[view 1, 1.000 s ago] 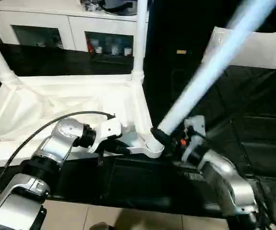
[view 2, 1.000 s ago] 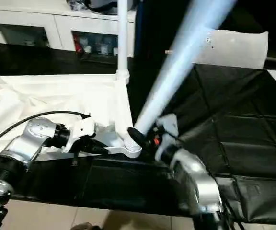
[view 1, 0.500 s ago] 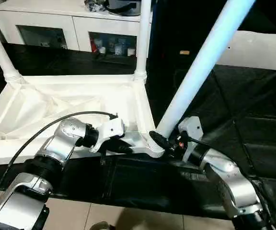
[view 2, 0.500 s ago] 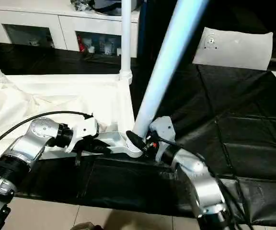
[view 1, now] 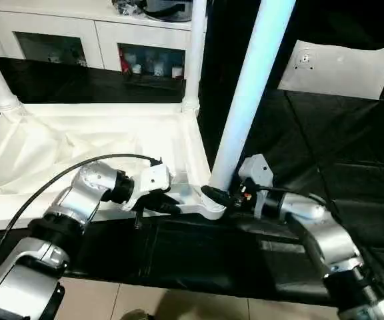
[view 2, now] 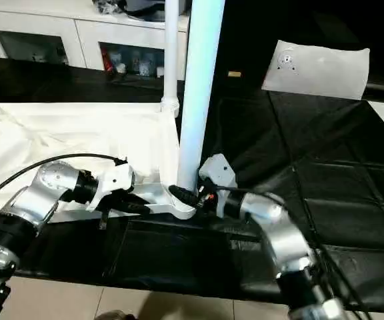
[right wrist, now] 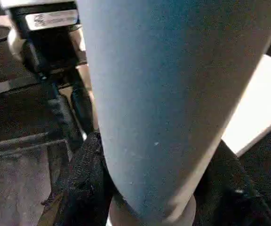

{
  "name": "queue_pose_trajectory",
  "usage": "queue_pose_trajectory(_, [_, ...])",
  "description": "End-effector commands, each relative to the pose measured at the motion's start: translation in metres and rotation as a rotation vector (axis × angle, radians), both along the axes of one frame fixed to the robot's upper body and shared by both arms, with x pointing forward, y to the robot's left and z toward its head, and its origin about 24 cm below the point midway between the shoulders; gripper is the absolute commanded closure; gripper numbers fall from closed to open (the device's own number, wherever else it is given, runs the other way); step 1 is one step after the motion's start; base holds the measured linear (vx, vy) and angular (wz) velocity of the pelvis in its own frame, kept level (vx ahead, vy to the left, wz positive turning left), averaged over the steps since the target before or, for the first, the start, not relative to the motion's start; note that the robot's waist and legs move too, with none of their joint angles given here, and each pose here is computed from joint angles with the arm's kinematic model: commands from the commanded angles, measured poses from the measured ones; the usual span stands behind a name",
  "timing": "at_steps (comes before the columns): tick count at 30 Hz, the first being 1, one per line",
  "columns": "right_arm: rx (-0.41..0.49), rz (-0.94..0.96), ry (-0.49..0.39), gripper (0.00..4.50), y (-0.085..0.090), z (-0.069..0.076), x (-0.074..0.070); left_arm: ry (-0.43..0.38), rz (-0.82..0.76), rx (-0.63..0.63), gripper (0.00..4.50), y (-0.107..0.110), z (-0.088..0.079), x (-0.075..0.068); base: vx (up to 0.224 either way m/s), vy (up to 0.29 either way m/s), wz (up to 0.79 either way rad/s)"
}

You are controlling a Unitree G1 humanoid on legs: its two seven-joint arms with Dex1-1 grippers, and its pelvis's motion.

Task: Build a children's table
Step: Insert table leg to table base

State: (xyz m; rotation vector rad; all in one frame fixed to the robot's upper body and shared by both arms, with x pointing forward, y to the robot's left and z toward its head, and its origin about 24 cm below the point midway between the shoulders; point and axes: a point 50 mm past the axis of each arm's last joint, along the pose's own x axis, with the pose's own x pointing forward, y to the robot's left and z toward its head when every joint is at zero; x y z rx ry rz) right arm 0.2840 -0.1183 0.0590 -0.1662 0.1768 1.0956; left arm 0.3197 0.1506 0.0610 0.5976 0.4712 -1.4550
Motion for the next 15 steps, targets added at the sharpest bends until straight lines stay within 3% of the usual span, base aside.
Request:
queue_pose_trajectory(1, [-0.070,0.154,0.188,2.60,0.014,-0.037,-0.026,-0.031,-0.030,0.088,4.50,-0.001,0.001,0.004,0.000,0.000,0.00])
queue_pose_trajectory(6, [-0.067,0.174,0.190,2.60,0.015,-0.039,-0.029,-0.034,-0.021,0.103,4.50,0.003,0.000,0.005,0.000,0.000,0.00])
queue_pose_trajectory(15, [-0.045,0.071,0.153,2.60,0.016,-0.040,-0.021,-0.017,0.071,0.069,4.50,0.016,-0.001,-0.001,0.000,0.000,0.00])
